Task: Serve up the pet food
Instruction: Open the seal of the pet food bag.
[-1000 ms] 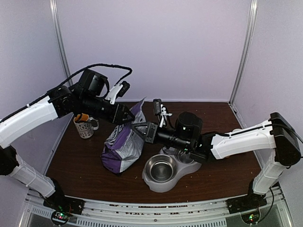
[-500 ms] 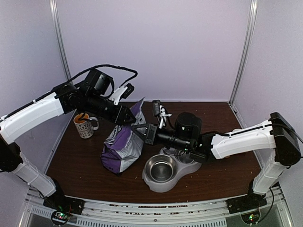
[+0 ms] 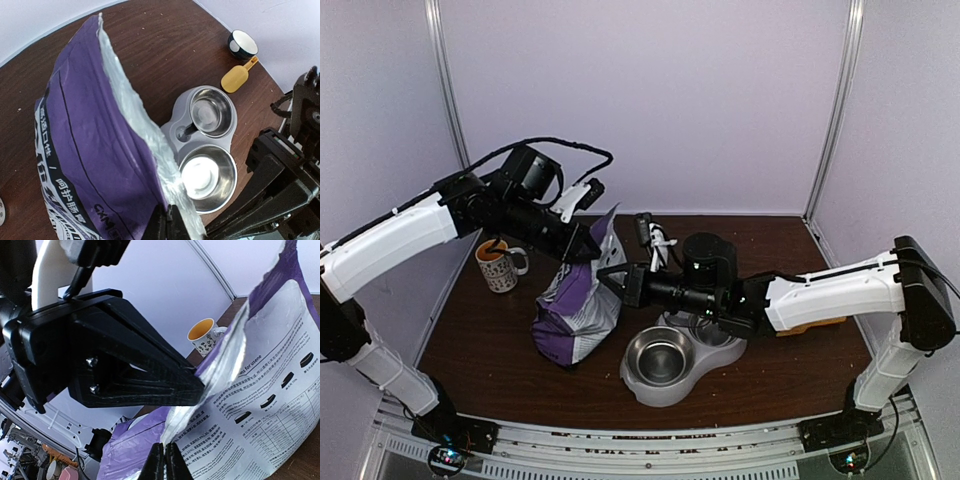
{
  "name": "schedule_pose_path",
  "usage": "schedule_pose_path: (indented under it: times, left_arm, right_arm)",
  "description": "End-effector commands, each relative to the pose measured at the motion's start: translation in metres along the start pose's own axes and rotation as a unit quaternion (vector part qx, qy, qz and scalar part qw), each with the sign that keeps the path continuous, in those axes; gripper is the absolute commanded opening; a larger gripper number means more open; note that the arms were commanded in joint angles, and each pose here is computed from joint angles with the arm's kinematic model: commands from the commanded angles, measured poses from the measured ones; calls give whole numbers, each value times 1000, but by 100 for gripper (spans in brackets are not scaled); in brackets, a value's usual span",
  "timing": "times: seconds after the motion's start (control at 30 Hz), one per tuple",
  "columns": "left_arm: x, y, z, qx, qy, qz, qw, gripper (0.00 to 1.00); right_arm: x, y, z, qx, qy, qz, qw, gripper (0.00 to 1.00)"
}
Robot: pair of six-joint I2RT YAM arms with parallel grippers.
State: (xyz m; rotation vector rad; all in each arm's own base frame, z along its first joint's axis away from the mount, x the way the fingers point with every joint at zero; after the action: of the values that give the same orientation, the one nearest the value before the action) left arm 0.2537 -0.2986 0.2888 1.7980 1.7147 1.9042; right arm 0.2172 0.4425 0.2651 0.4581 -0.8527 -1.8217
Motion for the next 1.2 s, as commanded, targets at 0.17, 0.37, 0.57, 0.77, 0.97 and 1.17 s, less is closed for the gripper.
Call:
schedule_pose_path:
  times: [0.17, 0.37, 0.57, 0.77, 0.97, 1.17]
  left_arm:
    - [36, 16, 1, -8, 11, -82, 997, 0]
    - [36, 15, -7, -11, -30, -92, 995, 0]
    - [35, 10, -17, -41, -77, -116, 989, 0]
    - [33, 14, -30, -78, -140, -147, 976, 0]
    - [32, 7, -29, -83, -145, -165, 972, 0]
    - [33, 4, -29, -91, -149, -178, 968, 0]
  right_arm:
    - [1, 7, -32, -24, -98, 2, 995, 0]
    - [7, 20, -13, -31, -52, 4, 998, 0]
    - [19, 43, -5, -77, -28, -17, 996, 45]
    - [30, 61, 4, -115, -11, -43, 992, 59]
    - [30, 61, 3, -114, -48, -23, 992, 42]
    - [26, 50, -2, -106, -69, 9, 992, 35]
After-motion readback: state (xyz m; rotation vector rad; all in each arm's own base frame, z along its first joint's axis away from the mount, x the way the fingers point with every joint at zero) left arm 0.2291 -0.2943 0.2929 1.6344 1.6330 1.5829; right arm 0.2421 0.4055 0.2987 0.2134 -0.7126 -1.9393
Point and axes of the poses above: each gripper's point midway between its finger pads, its own x axis back along the fingers, its own z axis along the line the jaws close on, y = z × x, the point moved 3 cm from there along x, back along the fingers, and after that the axes turned 2 degrees about -x, right-handed, at the moved point
